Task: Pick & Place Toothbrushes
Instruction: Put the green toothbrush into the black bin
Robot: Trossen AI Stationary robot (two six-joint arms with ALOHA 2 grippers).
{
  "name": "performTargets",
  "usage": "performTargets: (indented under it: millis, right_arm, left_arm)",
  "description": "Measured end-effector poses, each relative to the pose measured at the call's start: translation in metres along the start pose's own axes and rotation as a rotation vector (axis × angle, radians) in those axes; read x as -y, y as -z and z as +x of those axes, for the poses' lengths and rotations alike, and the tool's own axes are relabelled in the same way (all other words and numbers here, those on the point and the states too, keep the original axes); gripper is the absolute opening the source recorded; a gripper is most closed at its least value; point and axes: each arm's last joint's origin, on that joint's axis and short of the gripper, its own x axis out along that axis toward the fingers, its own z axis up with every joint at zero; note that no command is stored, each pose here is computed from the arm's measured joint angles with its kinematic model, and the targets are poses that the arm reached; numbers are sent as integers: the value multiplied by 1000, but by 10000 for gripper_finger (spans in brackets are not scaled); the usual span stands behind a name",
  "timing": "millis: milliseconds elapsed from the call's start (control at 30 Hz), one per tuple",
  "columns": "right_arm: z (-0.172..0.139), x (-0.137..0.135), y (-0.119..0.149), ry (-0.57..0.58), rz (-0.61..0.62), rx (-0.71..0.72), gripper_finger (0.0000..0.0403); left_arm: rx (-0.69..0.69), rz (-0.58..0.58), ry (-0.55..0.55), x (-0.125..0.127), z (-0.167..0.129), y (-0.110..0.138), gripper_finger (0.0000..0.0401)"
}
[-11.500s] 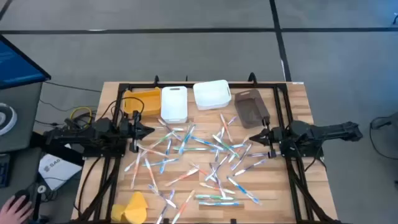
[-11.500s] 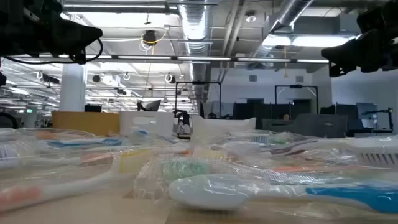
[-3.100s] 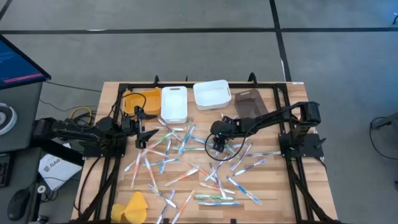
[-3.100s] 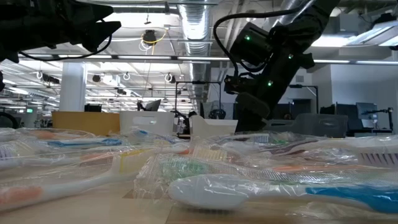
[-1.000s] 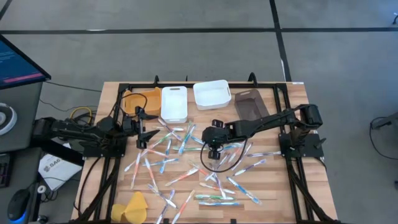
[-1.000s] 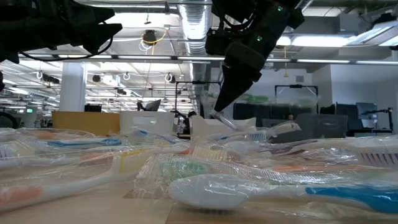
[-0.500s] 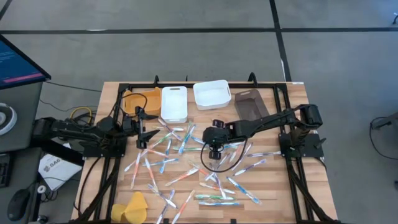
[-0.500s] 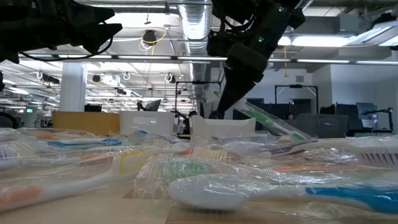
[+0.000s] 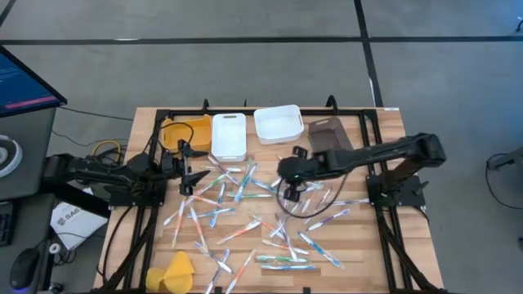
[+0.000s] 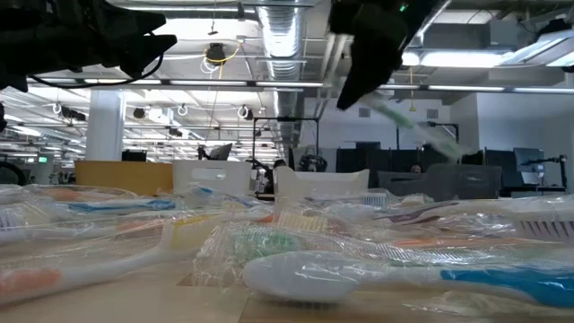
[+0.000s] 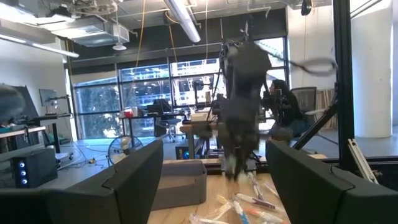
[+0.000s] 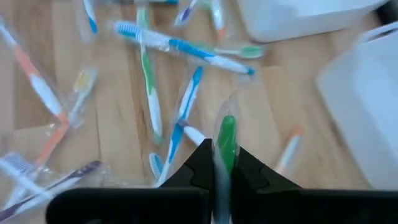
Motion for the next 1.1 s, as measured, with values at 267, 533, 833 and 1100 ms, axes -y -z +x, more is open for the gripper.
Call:
performTargets:
  millis: [267, 533, 833, 1100]
  right_arm:
    - [-65, 46, 14, 201, 206, 32, 13]
    - [-91, 100, 20, 310, 387, 86, 13]
    - [-55, 151, 33, 367, 443, -16, 20]
    - [-33, 175, 56, 374, 516, -55, 15]
  left_arm:
    - [-1, 0, 0, 0, 0, 0, 281]
    - [-1, 1, -5, 0, 0, 0, 281]
    - [3, 0, -5, 0, 0, 0, 281]
    - [-9, -2, -3, 0, 0, 1, 281]
